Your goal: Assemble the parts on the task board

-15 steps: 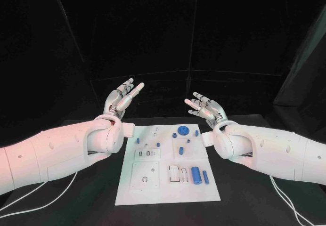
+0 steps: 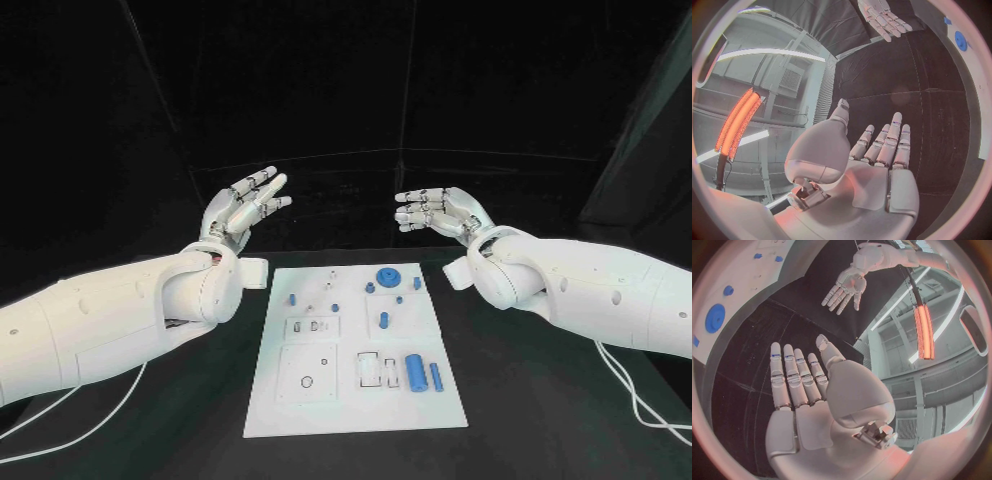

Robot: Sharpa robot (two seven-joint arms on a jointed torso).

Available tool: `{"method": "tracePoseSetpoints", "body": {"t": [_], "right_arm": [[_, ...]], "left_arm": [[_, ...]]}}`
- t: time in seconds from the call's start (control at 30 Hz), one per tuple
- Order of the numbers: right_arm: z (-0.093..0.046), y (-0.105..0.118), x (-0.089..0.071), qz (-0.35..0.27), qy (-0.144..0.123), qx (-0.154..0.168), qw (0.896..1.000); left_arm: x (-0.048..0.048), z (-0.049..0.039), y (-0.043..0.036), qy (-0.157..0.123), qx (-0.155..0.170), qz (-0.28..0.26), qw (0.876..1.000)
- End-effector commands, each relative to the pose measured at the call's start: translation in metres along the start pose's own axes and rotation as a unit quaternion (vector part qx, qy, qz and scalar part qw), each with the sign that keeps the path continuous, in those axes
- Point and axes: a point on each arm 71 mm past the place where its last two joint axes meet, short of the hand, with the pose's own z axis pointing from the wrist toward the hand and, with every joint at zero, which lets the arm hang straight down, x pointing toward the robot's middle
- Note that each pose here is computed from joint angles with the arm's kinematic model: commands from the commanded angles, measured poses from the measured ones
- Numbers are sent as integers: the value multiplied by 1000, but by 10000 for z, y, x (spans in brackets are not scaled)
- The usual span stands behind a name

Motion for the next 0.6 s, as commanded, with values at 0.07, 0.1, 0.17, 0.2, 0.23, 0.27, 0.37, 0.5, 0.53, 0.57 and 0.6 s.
{"method": "tracePoseSetpoints", "body": {"t": [0.07,0.1,0.17,0.2,0.23,0.27,0.37,0.5,0.53,0.57,0.6], "right_arm": [[48,87,40,-126,49,-31,990],[58,99,31,-142,54,-32,988],[73,117,21,-167,63,-34,983],[83,131,17,-186,70,-35,979],[91,140,17,-203,76,-36,976],[97,148,18,-216,81,-37,972],[125,178,29,-265,97,-38,959],[162,207,74,-330,119,-38,936],[169,211,86,-344,124,-37,930],[181,219,112,-372,133,-36,918],[186,221,123,-382,137,-35,913]], "left_arm": [[24,-31,-98,22,52,-26,998],[17,-41,-101,24,51,-27,998],[11,-58,-108,30,50,-26,998],[9,-72,-114,35,49,-26,998],[8,-84,-118,39,49,-25,998],[7,-95,-123,43,49,-25,998],[13,-142,-144,58,49,-21,997],[28,-211,-171,76,47,-19,996],[34,-227,-178,80,46,-19,996],[48,-260,-191,88,45,-20,995],[53,-272,-196,91,45,-20,995]]}}
